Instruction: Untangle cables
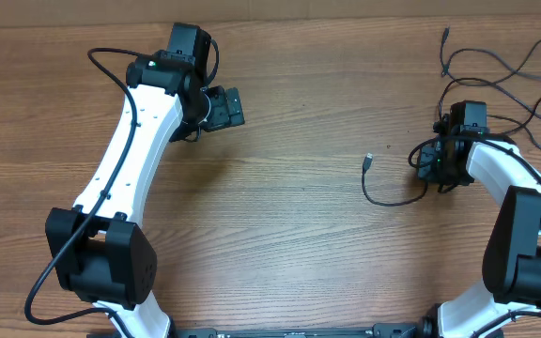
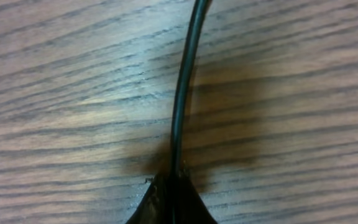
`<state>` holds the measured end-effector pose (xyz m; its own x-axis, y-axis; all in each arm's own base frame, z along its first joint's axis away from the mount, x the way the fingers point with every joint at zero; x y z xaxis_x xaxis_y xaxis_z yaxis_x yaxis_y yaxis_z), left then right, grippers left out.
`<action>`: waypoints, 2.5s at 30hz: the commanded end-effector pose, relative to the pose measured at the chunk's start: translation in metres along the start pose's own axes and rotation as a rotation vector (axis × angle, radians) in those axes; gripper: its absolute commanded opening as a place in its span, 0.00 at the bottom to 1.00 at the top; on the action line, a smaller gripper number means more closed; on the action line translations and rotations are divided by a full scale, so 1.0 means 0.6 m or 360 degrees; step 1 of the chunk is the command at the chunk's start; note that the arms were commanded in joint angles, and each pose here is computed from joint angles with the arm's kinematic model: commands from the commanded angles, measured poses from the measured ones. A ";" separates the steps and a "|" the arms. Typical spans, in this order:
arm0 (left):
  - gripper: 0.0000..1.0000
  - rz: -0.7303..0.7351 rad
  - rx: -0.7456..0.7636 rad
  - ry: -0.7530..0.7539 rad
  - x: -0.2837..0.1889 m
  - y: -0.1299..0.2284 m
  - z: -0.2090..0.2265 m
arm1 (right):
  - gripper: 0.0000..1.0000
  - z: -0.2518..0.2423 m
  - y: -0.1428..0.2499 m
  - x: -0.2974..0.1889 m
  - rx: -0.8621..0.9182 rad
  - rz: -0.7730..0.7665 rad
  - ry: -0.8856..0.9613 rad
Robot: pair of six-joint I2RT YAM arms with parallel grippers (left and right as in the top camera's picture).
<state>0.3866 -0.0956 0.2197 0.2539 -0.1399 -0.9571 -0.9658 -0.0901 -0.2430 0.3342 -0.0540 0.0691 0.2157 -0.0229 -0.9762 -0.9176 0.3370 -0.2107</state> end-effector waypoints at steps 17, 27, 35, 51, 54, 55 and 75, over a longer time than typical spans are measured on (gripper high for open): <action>1.00 -0.0056 0.0012 0.0002 -0.022 -0.003 -0.002 | 0.04 -0.019 -0.033 -0.112 0.0162 -0.0254 -0.0007; 1.00 -0.0063 0.0012 0.0004 -0.022 -0.004 -0.002 | 0.04 -0.116 -0.035 -0.162 0.0501 -0.0370 0.0053; 1.00 -0.0063 0.0012 0.0004 -0.022 -0.004 -0.002 | 0.04 -0.196 -0.035 -0.170 0.0793 -0.0433 0.0110; 0.99 -0.0075 0.0013 0.0008 -0.022 -0.006 -0.003 | 0.04 -0.220 -0.053 -0.174 0.0559 -0.0545 0.0127; 1.00 -0.0081 0.0014 0.0009 -0.022 -0.007 -0.003 | 0.04 -0.212 -0.059 -0.173 0.0394 -0.0566 0.0070; 0.99 -0.0083 0.0014 0.0010 -0.022 -0.007 -0.003 | 0.04 -0.205 -0.060 -0.172 0.0295 -0.0573 0.0013; 1.00 -0.0084 0.0015 0.0010 -0.022 -0.008 -0.003 | 0.04 -0.210 -0.025 -0.130 -0.0087 -0.0381 0.0069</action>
<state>0.3885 -0.0960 0.2203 0.2649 -0.1424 -0.9537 -0.9629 -0.0911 -0.2539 0.2916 -0.1718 0.1481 0.4350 -0.1291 -0.8911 -0.8501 0.2675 -0.4537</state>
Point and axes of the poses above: each gripper's point midway between its finger pads, its own x axis out along the fingers, its own z axis along the line the jaws close on, y = z × x, the point moved 7 cm from there along -x, back along the fingers, and after that the axes turned 8 degrees about x, right-handed, at the moved point
